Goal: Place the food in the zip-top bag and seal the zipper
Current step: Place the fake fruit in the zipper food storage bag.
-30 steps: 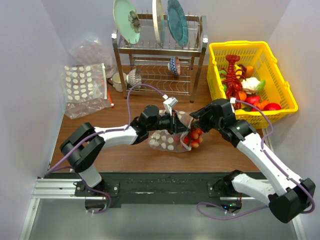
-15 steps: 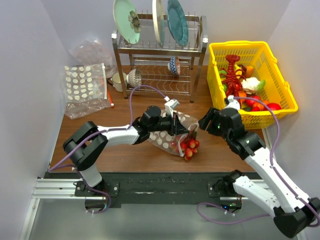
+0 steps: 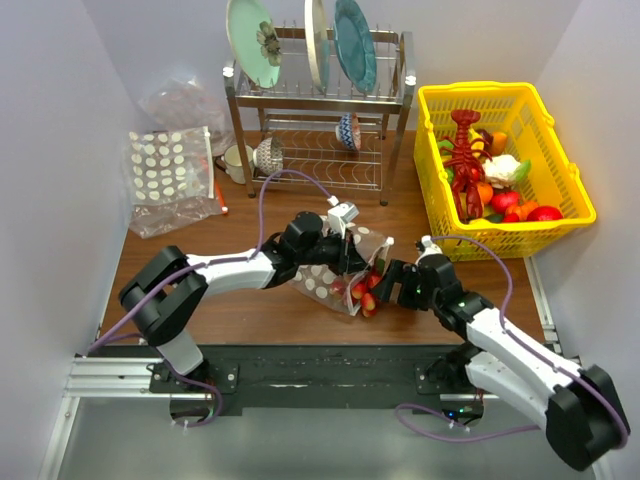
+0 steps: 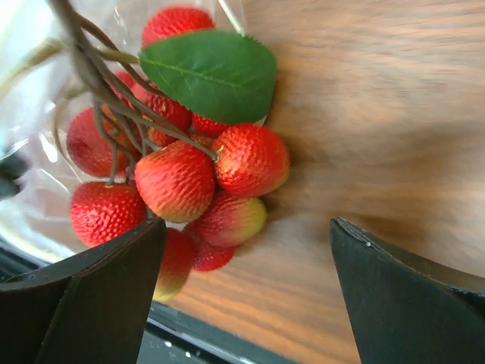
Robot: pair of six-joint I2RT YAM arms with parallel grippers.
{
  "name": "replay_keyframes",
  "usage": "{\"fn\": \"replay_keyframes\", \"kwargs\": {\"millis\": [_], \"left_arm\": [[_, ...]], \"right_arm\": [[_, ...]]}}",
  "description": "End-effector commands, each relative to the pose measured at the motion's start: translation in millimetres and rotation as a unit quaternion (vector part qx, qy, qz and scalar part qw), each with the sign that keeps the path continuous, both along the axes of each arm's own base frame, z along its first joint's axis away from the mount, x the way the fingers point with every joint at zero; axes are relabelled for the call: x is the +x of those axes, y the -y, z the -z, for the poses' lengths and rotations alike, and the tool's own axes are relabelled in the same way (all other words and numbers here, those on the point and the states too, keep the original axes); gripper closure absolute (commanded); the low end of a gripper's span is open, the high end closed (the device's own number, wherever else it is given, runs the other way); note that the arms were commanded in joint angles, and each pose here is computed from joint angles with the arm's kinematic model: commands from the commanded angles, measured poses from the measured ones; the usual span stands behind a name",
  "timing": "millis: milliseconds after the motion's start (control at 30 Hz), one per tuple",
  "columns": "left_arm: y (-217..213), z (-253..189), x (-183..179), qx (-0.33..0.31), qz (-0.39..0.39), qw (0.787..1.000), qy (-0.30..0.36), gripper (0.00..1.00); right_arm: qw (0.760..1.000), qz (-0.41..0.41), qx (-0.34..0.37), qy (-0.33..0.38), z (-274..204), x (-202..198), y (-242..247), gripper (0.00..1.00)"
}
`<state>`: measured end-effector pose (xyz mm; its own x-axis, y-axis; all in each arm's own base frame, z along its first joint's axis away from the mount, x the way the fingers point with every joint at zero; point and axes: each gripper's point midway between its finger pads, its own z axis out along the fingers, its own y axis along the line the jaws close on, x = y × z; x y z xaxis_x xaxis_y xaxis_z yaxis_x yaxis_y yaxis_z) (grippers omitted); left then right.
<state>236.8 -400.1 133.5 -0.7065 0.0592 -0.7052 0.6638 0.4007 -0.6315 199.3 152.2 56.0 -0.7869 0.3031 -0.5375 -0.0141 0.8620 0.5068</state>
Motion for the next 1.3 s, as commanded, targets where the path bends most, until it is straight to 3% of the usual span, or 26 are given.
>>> {"fn": "replay_keyframes", "kwargs": {"millis": [0,167,367,400,567,767,1000,1067,1267], "left_arm": [[4,-30,6,-0.022,0.002,0.999,0.04,1.0],[4,-27,4,-0.022,0.005,0.999,0.036,1.0],[6,-20,0,-0.016,0.009,0.999,0.029,1.0],[7,-19,0,-0.016,0.009,0.999,0.027,1.0],[11,-21,-3,-0.018,0.014,0.999,0.026,1.0],[20,-25,-12,-0.042,0.034,0.999,0.005,1.0],[31,-80,-18,-0.106,0.06,0.993,0.006,1.0],[30,-83,-17,-0.093,0.054,0.994,0.004,1.0],[39,-86,-28,-0.12,0.078,0.989,-0.036,1.0]], "right_arm": [[0.997,-0.028,0.059,0.032,-3,17,-28,0.08],[0.996,-0.041,0.067,0.036,7,23,-36,0.13],[0.99,-0.064,0.099,0.076,-11,25,-46,0.52],[0.989,-0.066,0.104,0.083,-17,25,-47,0.63],[0.977,-0.077,0.137,0.147,-63,22,-48,0.8],[0.972,-0.094,0.144,0.16,-82,21,-52,0.85],[0.972,-0.093,0.146,0.156,-72,22,-54,0.86],[0.975,-0.08,0.137,0.155,-63,22,-48,0.86],[0.966,-0.039,0.2,0.156,-50,28,-53,0.88]]}}
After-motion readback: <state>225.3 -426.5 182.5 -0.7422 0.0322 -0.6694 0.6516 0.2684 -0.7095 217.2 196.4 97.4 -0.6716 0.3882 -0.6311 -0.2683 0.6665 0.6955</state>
